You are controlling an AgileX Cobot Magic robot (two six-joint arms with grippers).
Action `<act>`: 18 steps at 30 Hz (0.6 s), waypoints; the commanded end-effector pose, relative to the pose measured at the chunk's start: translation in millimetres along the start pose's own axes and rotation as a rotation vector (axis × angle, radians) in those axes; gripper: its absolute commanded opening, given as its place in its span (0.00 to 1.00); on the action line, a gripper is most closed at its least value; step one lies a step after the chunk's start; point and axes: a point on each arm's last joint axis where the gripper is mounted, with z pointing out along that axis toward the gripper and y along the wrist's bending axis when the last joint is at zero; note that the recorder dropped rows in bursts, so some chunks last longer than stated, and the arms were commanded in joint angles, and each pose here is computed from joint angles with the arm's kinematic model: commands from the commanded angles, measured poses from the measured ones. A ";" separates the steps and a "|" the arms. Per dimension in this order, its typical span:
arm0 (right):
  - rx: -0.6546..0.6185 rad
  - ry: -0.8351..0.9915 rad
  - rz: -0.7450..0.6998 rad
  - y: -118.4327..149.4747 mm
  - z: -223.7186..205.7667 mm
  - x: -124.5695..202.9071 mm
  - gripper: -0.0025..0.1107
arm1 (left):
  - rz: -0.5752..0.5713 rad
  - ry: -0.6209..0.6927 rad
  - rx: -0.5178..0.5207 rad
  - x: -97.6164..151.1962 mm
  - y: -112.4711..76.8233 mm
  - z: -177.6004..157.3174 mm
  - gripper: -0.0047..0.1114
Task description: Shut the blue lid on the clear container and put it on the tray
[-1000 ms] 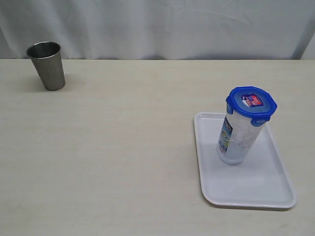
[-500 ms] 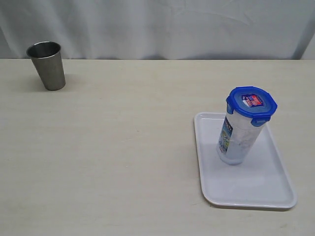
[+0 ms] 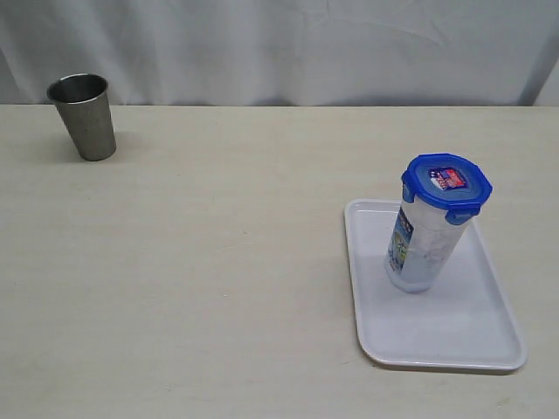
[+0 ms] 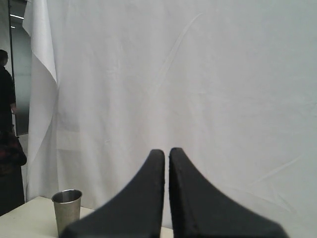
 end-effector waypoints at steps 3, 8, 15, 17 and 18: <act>0.007 0.002 0.001 -0.3 -0.6 1.5 0.06 | 0.081 0.075 -0.012 27.4 2.4 -0.5 0.04; 0.007 0.002 0.001 -0.3 -0.6 1.5 0.06 | 0.111 0.113 -0.012 45.0 3.7 -0.8 0.04; 0.007 0.002 0.001 -0.3 -0.6 1.5 0.06 | 0.134 0.093 -0.004 56.2 3.9 -1.2 0.04; 0.007 0.000 0.001 -0.4 -0.6 1.4 0.06 | 0.134 0.110 -0.005 57.7 4.1 -1.4 0.04; 0.007 0.000 0.001 -0.4 -0.6 1.4 0.06 | 0.136 0.114 -0.005 58.0 4.2 -1.4 0.04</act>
